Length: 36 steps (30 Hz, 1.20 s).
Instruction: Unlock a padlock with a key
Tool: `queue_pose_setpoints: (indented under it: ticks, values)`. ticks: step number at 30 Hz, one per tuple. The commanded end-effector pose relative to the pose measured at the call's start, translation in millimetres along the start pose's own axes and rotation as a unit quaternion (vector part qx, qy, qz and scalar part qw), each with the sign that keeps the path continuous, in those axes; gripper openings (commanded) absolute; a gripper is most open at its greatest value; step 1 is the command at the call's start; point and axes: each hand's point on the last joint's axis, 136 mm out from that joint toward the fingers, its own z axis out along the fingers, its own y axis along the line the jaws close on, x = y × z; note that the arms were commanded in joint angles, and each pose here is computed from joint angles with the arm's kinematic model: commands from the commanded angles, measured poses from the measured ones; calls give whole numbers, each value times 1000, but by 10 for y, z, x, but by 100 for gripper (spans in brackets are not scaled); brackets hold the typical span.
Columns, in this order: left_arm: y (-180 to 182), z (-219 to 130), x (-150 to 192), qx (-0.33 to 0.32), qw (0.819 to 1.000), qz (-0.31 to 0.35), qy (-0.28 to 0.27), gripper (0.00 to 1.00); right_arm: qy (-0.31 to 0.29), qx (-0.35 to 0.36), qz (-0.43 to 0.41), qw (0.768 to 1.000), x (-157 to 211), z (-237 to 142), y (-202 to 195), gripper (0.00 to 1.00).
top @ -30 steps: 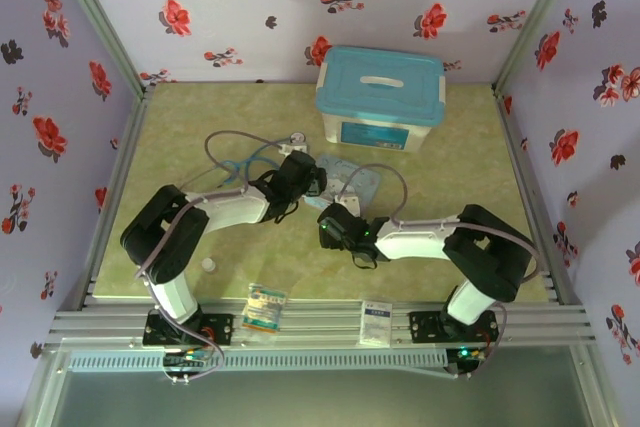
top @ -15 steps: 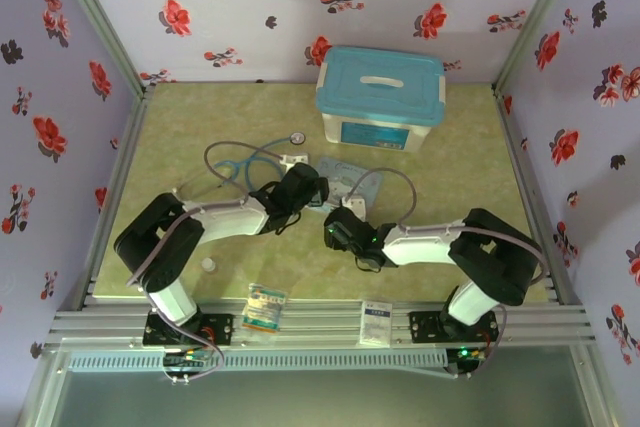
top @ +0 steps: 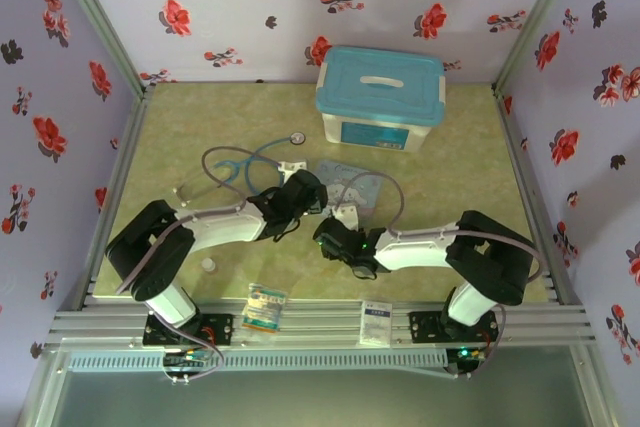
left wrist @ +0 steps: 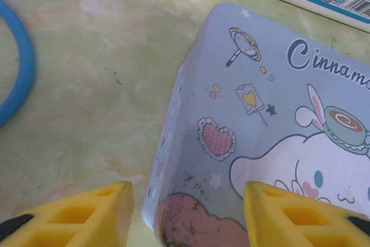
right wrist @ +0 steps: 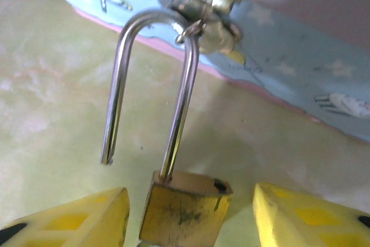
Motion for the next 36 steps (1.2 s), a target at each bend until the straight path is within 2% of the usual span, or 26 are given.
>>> queue_pose_setpoints:
  ticks: [1, 9, 22, 29, 36]
  values:
    - [175, -38, 130, -29, 1000, 6, 10, 53, 7, 14, -5, 1000, 131, 54, -95, 56]
    - [201, -38, 159, -27, 1000, -2, 10, 53, -4, -10, 17, 1000, 122, 115, -51, 39]
    - [178, -22, 207, -17, 1000, -20, 8, 53, -36, -41, 130, 990, 60, 96, -134, 33]
    - [188, -18, 273, -10, 999, -33, 6, 52, -42, -62, 211, 975, 113, 188, -132, 32]
    - [210, -13, 303, -11, 999, -34, 6, 52, -58, -57, 241, 967, 56, 227, -146, 29]
